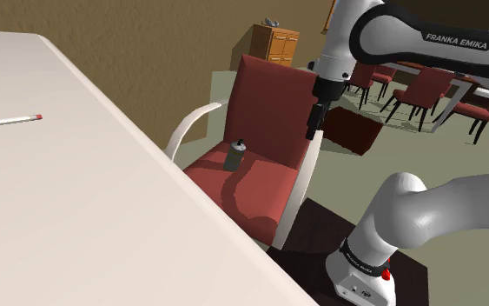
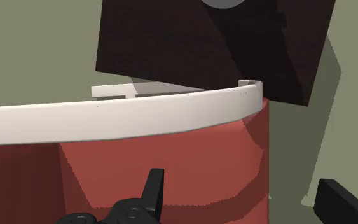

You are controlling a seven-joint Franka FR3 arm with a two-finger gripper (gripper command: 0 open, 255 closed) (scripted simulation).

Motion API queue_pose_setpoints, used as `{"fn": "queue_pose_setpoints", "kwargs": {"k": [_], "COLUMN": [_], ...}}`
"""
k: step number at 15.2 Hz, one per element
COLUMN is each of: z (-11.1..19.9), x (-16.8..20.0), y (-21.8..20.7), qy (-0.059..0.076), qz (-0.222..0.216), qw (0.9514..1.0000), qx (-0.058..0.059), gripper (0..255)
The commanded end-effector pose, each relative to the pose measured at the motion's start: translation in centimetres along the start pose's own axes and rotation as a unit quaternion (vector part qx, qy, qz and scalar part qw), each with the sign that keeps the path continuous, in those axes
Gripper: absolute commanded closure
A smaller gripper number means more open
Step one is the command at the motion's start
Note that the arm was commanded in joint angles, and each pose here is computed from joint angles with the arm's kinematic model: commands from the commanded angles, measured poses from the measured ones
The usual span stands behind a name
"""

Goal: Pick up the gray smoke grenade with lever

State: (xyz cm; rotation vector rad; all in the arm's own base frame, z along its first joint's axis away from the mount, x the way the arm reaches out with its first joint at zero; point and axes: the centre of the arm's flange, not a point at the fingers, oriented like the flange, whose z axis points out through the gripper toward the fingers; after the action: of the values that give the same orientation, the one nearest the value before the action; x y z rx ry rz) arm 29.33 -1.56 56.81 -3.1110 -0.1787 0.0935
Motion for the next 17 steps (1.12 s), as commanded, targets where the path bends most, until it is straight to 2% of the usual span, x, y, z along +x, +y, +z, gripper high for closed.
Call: {"fn": "queue_pose_setpoints", "kwargs": {"k": [1,17], "z": [0.0,9.4], "x": [0.0,16.4], "y": [0.0,5.4], "qy": [0.0,0.066], "qz": [0.0,0.041], "qw": [1.0,0.9964], "qx": [0.0,0.035], "gripper": [0,0]}}
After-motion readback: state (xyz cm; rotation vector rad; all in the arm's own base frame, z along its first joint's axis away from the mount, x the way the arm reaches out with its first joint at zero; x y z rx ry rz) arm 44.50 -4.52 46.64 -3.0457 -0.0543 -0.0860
